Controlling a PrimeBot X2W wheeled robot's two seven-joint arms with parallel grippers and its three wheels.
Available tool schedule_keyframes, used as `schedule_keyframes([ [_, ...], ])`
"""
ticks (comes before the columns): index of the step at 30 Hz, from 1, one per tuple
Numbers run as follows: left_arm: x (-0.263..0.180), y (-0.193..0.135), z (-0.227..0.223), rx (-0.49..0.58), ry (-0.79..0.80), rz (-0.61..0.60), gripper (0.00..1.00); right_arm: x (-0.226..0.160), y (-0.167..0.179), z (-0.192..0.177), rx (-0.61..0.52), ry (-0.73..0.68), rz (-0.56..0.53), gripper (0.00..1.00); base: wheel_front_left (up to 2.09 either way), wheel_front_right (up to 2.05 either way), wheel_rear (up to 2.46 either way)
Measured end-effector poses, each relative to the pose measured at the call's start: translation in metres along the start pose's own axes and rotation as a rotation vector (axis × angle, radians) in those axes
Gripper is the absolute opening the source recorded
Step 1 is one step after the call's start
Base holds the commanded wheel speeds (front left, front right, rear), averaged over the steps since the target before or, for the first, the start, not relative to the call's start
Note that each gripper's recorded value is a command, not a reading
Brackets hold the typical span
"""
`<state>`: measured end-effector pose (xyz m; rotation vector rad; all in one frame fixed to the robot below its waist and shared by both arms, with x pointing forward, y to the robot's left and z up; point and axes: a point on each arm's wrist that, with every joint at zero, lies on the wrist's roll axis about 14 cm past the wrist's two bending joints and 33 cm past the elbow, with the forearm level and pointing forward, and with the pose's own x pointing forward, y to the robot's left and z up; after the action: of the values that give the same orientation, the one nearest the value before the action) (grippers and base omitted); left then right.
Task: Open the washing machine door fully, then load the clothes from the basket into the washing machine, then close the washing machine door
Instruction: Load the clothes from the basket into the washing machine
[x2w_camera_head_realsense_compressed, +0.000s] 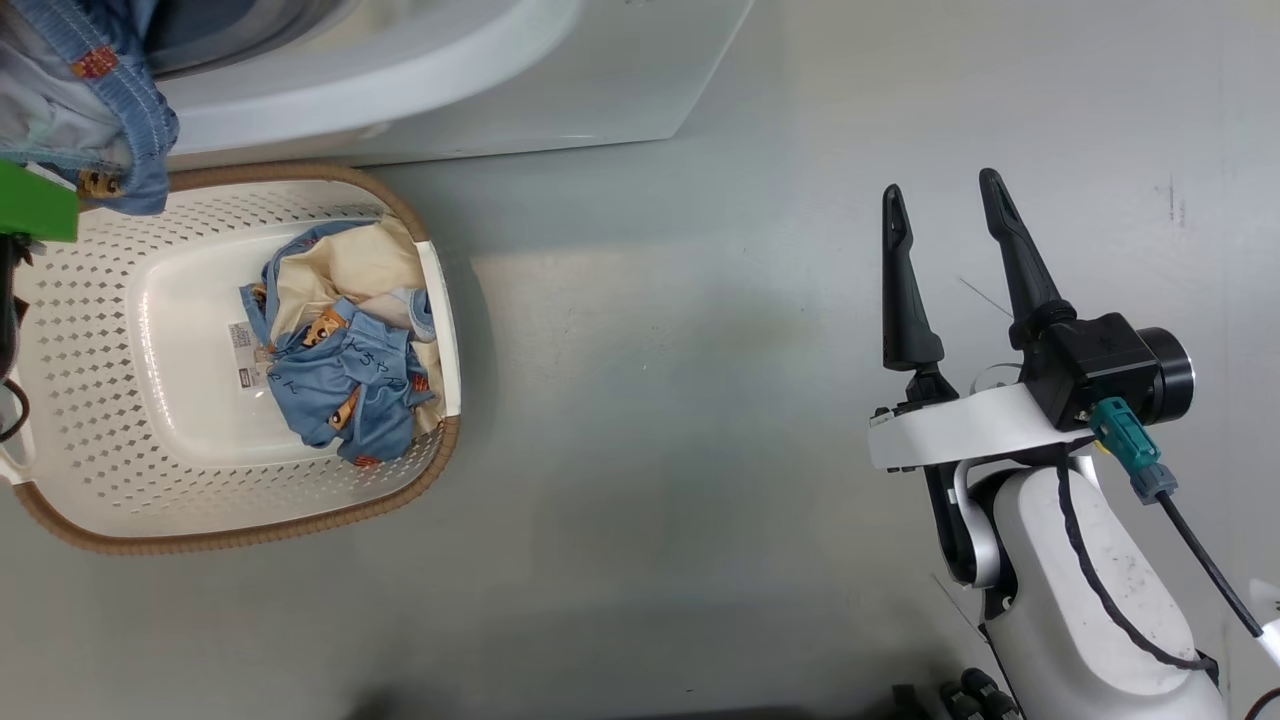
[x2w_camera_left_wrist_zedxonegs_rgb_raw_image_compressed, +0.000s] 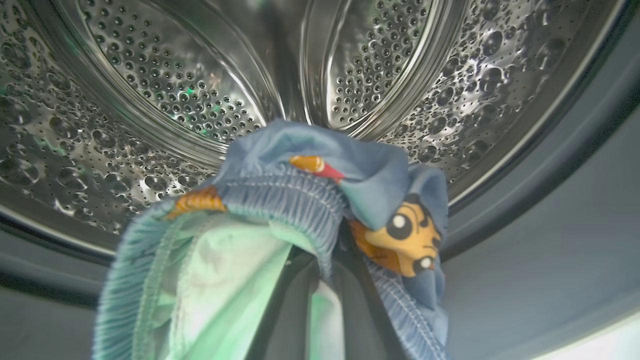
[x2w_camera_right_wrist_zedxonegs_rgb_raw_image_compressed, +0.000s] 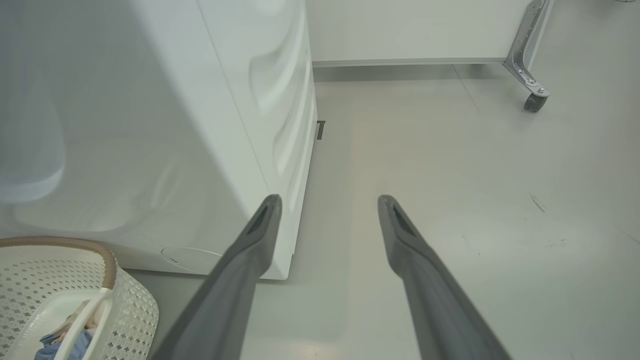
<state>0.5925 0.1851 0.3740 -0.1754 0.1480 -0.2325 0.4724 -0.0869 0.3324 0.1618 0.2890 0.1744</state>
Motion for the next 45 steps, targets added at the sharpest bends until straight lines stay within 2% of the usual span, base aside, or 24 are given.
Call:
schedule_keyframes([
  [8,0.024,0.007,-0.012,-0.029,0.086,0.001,0.00,-0.001,-0.005,-0.010,0.012,0.026,-0.015,1.00,0.00,0.00,0.00],
  [16,0.044,0.022,-0.023,0.011,0.192,0.010,0.00,0.001,-0.009,-0.020,0.017,0.046,-0.023,1.00,0.00,0.00,0.00],
  [33,0.080,0.034,-0.054,-0.048,0.322,0.036,0.00,0.005,-0.012,-0.045,0.039,0.098,-0.026,1.00,0.00,0.00,0.00],
  [41,0.097,0.038,-0.062,-0.068,0.337,0.047,0.00,0.007,-0.014,-0.054,0.048,0.114,-0.028,1.00,0.00,0.00,0.00],
  [45,0.107,0.038,-0.048,-0.040,0.259,0.046,0.00,0.007,-0.017,-0.056,0.046,0.121,-0.038,1.00,0.00,0.00,0.00],
])
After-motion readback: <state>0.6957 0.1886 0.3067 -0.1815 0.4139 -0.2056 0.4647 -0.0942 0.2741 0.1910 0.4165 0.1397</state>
